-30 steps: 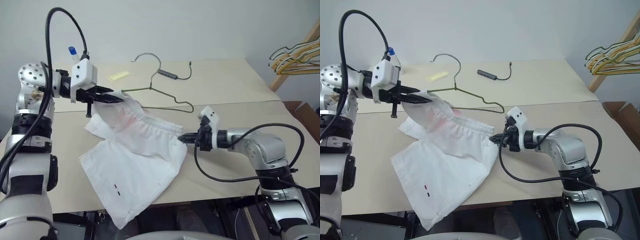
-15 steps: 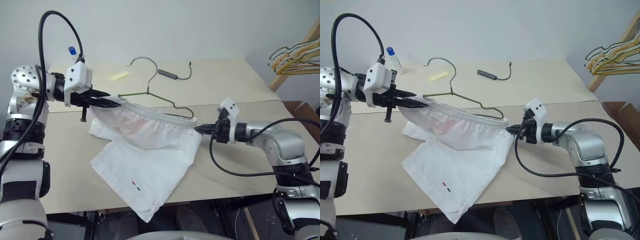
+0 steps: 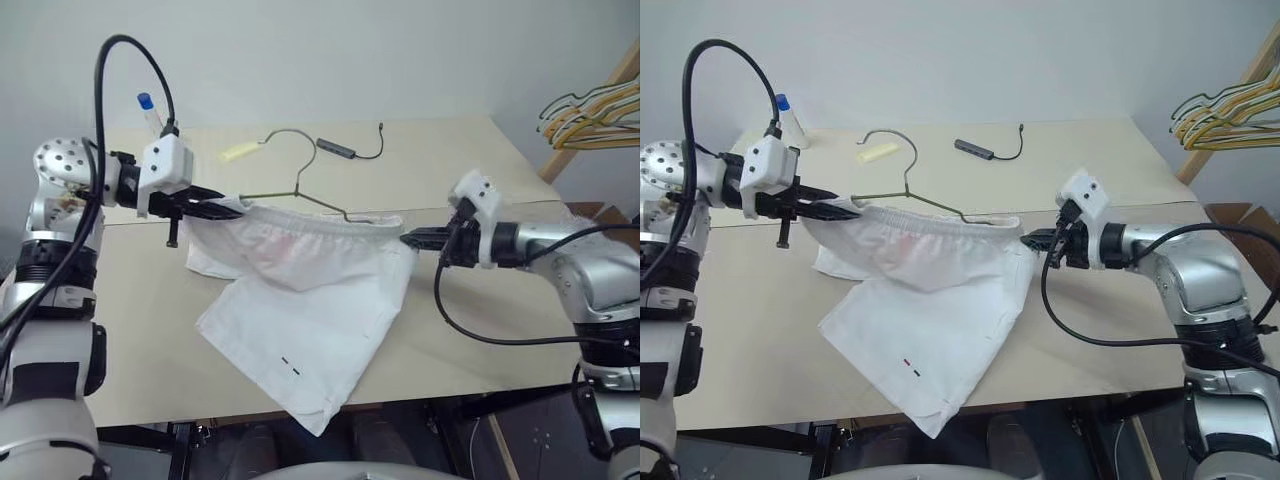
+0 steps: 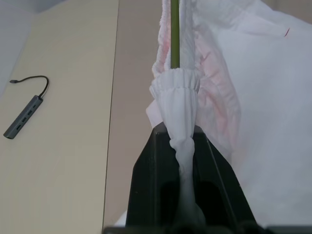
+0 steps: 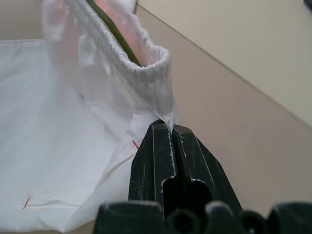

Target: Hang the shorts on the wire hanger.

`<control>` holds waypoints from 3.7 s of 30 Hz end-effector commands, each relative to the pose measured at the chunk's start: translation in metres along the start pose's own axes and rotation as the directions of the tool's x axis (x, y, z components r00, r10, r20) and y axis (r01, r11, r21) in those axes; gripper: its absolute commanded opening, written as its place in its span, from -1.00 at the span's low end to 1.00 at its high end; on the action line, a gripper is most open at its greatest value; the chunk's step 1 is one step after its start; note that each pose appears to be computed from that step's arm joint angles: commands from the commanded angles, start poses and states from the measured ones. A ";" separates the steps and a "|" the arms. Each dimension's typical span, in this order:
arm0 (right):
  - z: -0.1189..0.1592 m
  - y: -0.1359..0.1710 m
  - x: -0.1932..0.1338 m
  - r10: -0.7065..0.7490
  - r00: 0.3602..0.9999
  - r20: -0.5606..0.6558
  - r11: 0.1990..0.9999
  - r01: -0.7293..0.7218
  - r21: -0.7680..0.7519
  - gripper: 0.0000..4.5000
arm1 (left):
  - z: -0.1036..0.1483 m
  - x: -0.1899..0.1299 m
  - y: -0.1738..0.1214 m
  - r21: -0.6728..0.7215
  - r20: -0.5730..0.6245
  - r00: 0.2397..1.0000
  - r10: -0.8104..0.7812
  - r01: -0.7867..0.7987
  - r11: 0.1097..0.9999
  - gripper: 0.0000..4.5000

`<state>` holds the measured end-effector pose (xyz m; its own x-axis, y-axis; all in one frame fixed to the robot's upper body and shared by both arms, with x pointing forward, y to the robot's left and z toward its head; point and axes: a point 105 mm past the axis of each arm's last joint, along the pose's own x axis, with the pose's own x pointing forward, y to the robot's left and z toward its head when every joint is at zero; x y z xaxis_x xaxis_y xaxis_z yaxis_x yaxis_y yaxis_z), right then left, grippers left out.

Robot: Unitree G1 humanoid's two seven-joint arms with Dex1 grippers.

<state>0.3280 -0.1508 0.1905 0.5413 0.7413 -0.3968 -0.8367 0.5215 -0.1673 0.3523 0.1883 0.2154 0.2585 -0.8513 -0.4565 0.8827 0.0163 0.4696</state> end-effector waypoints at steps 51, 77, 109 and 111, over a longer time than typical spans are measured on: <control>0.064 0.014 0.024 0.199 0.978 0.063 0.956 -0.179 -0.232 -0.97 | 0.038 0.001 0.014 0.079 0.196 0.975 0.108 -0.125 0.989 -0.71; 0.016 -0.035 -0.075 -0.469 0.875 -0.117 0.846 0.484 0.223 -0.97 | 0.092 -0.009 0.020 -0.122 0.662 0.685 0.304 -0.302 0.946 1.00; -0.042 -0.144 -0.250 -0.848 -0.212 -0.486 -0.387 0.875 0.292 -0.97 | 0.105 0.024 -0.009 -0.158 0.690 0.672 0.268 -0.222 0.962 1.00; -0.045 -0.150 -0.257 -0.828 -0.243 -0.506 -0.437 0.845 0.308 -0.97 | 0.105 0.024 -0.011 -0.156 0.687 0.676 0.267 -0.221 0.963 1.00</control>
<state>0.3191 -0.4252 0.2520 0.5587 -0.7698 -0.3088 0.8025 0.5957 -0.0332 0.3124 0.1130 0.2702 0.1515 -0.9295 0.3362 0.8707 0.2865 0.3998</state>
